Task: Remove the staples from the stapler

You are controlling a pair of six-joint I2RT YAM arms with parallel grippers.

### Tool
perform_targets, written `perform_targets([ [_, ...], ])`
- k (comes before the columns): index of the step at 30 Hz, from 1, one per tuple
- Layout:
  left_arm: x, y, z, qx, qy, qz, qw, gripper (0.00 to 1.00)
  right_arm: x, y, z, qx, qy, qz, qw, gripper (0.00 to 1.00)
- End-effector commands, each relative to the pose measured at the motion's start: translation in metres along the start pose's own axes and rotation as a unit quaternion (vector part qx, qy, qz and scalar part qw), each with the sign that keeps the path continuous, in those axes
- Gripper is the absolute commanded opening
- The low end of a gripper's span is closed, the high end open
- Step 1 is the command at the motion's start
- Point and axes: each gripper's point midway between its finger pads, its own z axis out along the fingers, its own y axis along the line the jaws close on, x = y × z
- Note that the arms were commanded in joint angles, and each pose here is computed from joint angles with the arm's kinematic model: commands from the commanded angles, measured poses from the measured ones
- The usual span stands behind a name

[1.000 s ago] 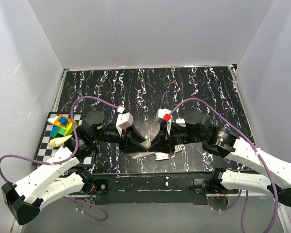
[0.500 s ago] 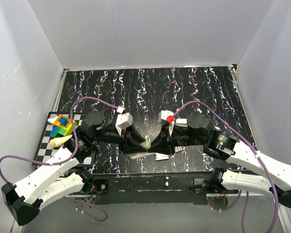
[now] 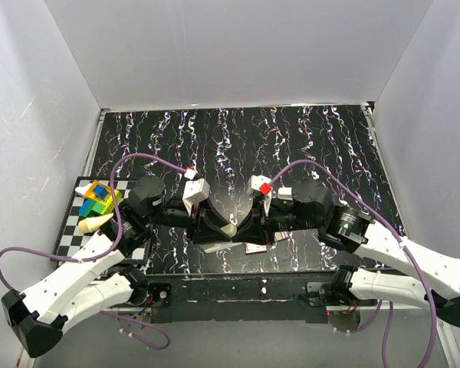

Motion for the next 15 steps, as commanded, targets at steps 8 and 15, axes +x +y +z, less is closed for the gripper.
perform_targets([
  [8, -0.068, 0.004, -0.019, -0.055, -0.104, 0.103, 0.988, 0.00, 0.099, 0.016, -0.013, -0.027, 0.176, 0.089, 0.980, 0.01],
  [15, -0.069, 0.003, -0.022, -0.056, -0.106, 0.104, 0.987, 0.00, 0.102, 0.015, -0.012, -0.025, 0.177, 0.089, 0.980, 0.01],
])
